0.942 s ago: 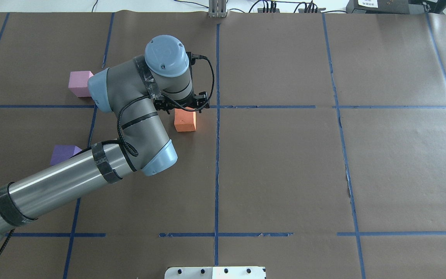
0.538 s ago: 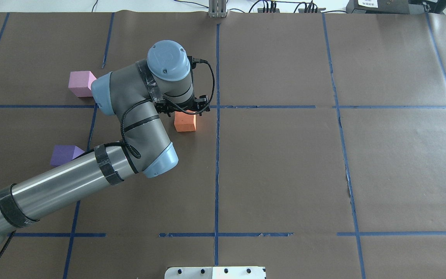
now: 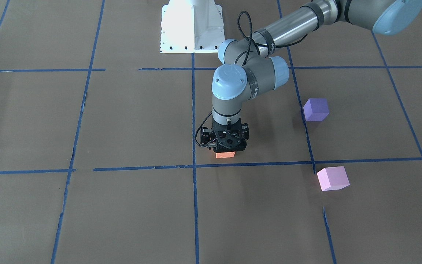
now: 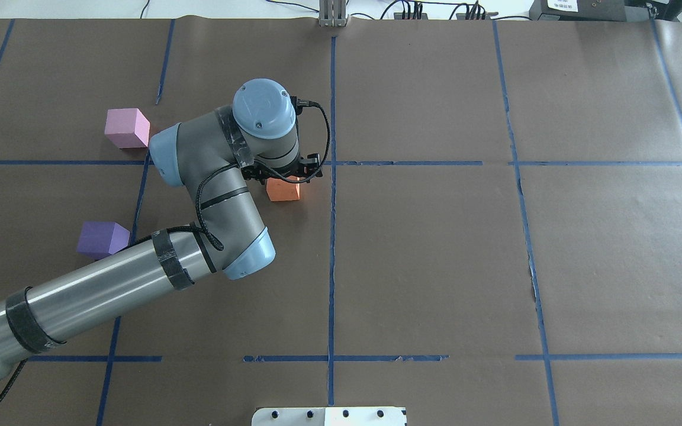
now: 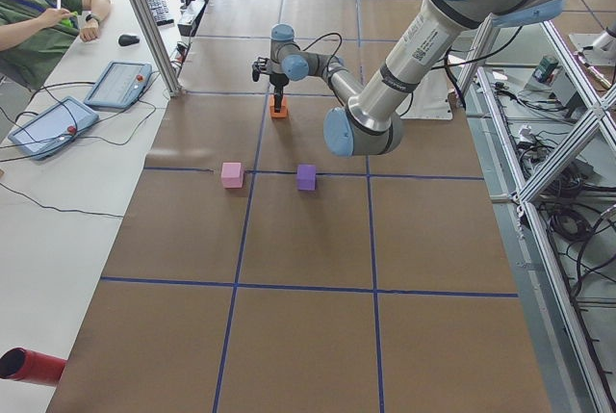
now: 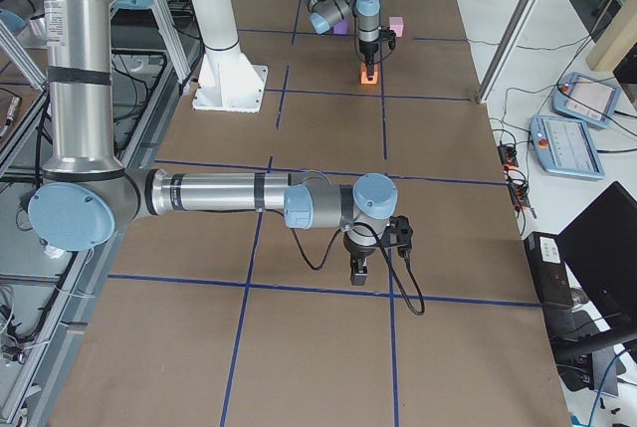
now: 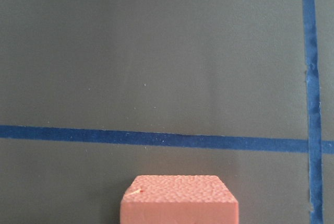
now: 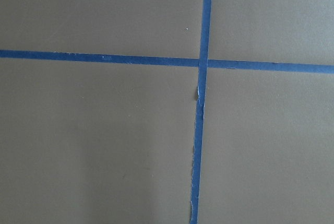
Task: Arrange blocks in a line
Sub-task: 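Close the left gripper on the orange cube, then carry the orange cube with the left gripper toward the pink and purple cubes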
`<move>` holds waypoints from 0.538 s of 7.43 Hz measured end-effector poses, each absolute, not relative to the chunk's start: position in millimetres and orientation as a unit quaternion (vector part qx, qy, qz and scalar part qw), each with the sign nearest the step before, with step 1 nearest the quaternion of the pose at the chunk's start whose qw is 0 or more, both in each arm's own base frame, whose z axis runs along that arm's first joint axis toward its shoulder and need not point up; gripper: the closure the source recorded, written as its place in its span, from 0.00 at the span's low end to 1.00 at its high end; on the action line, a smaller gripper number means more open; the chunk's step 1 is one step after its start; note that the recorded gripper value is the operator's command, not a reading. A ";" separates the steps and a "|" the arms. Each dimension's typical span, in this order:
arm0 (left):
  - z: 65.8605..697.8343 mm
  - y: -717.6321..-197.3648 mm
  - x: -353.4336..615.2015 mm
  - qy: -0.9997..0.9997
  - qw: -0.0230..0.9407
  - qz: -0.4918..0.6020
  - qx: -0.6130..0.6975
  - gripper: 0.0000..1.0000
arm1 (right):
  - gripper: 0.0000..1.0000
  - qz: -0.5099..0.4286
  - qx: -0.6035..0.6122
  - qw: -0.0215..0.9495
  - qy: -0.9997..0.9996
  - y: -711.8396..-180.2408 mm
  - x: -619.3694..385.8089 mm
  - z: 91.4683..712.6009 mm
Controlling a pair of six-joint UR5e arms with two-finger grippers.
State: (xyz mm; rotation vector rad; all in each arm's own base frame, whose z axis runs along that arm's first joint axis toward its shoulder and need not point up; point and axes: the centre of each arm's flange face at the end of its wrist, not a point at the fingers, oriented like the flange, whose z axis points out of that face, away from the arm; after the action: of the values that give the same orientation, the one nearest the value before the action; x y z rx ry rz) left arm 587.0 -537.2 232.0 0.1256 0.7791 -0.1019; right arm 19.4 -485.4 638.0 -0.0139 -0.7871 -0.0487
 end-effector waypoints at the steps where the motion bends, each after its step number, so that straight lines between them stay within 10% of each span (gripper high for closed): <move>1: 233.2 -536.8 587.9 0.379 0.922 -0.049 0.062 0.97 | 0.00 -0.024 -0.007 0.923 -0.384 -485.5 19.4 637.8; 4: 210.5 -546.9 554.3 0.375 0.923 -0.049 0.074 1.00 | 0.00 -0.023 -0.007 0.923 -0.383 -485.1 19.6 638.2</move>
State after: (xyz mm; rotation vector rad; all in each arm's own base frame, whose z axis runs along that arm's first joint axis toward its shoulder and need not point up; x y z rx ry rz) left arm 554.3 -546.9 210.5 0.1519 0.7697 -0.1013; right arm 19.6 -485.1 638.2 -0.0143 -0.7872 -0.0481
